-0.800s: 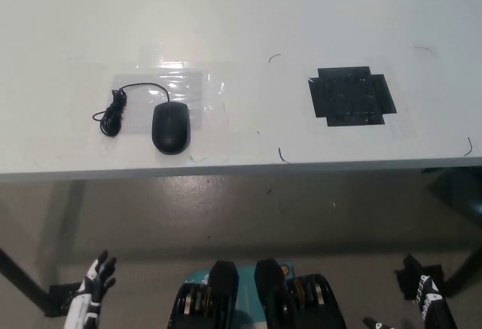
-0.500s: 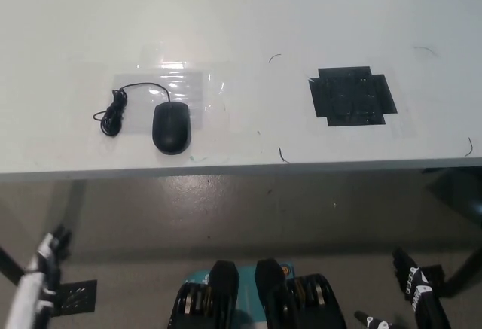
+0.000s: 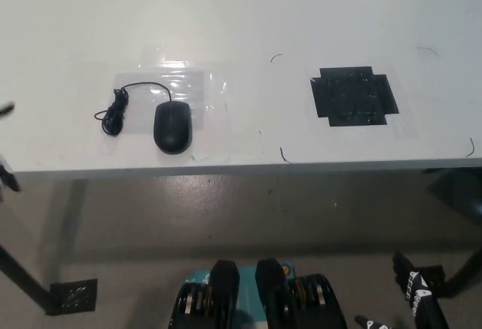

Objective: The robot uses left hand to click on the left button of the black mouse, which is placed on the left area of the table

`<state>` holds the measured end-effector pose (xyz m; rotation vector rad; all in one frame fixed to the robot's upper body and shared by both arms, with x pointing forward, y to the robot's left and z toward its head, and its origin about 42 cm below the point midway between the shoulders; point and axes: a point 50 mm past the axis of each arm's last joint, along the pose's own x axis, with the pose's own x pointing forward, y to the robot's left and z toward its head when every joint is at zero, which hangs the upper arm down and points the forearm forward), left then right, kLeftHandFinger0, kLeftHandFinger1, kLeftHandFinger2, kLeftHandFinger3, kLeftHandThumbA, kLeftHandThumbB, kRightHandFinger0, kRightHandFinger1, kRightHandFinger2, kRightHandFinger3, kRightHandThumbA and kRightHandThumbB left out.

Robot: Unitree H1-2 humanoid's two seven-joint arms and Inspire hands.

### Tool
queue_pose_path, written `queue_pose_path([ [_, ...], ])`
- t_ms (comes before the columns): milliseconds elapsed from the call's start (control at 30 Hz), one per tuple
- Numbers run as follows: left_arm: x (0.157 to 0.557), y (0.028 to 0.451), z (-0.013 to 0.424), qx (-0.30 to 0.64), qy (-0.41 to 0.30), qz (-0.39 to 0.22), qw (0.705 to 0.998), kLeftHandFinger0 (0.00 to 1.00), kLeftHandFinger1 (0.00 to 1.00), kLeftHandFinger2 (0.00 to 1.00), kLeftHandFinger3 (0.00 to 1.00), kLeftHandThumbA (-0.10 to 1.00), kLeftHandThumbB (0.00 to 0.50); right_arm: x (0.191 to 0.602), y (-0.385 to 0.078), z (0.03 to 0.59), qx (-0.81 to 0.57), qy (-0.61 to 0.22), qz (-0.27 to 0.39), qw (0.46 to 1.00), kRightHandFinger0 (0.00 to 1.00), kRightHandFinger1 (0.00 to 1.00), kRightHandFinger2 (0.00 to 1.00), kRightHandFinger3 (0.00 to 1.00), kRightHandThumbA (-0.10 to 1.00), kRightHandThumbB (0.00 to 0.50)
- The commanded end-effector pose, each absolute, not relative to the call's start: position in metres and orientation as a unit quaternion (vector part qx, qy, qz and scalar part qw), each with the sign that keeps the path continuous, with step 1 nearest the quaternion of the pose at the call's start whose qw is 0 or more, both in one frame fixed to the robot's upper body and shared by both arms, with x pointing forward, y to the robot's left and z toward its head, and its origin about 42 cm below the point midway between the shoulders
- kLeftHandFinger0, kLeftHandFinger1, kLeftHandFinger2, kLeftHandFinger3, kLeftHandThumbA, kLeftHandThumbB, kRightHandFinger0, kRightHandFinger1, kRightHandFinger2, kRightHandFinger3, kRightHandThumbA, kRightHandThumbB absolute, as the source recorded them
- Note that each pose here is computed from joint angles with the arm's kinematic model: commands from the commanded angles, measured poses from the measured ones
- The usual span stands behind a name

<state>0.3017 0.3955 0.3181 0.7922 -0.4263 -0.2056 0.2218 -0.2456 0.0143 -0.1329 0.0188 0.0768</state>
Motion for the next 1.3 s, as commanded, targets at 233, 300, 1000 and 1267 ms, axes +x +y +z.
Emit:
queue_pose_path([
  [233,0.399,0.346,0.434,0.341,-0.083,-0.286,0.892,0.0,0.0,0.0,1.0,1.0,0.2,0.218,-0.255,0.022,-0.071,-0.028,0.034,0.997,1.0,1.0,1.0,1.0,1.0,0.144],
  [300,0.42,0.343,0.428,0.319,-0.054,-0.298,0.898,0.0,0.0,0.0,1.0,1.0,0.299,0.217,-0.255,0.021,-0.071,-0.027,0.032,0.997,1.0,1.0,1.0,1.0,1.0,0.135],
  [1000,0.541,0.299,0.431,0.399,0.202,-0.339,0.828,0.0,0.0,0.28,1.0,1.0,0.37,0.216,-0.26,0.021,-0.071,-0.024,0.031,0.997,1.0,1.0,1.0,1.0,1.0,0.165],
  [1267,0.559,0.276,0.442,0.431,0.237,-0.325,0.808,0.0,0.0,0.13,1.0,1.0,0.365,0.22,-0.261,0.024,-0.07,-0.032,0.034,0.996,1.0,1.0,1.0,1.0,1.0,0.148],
])
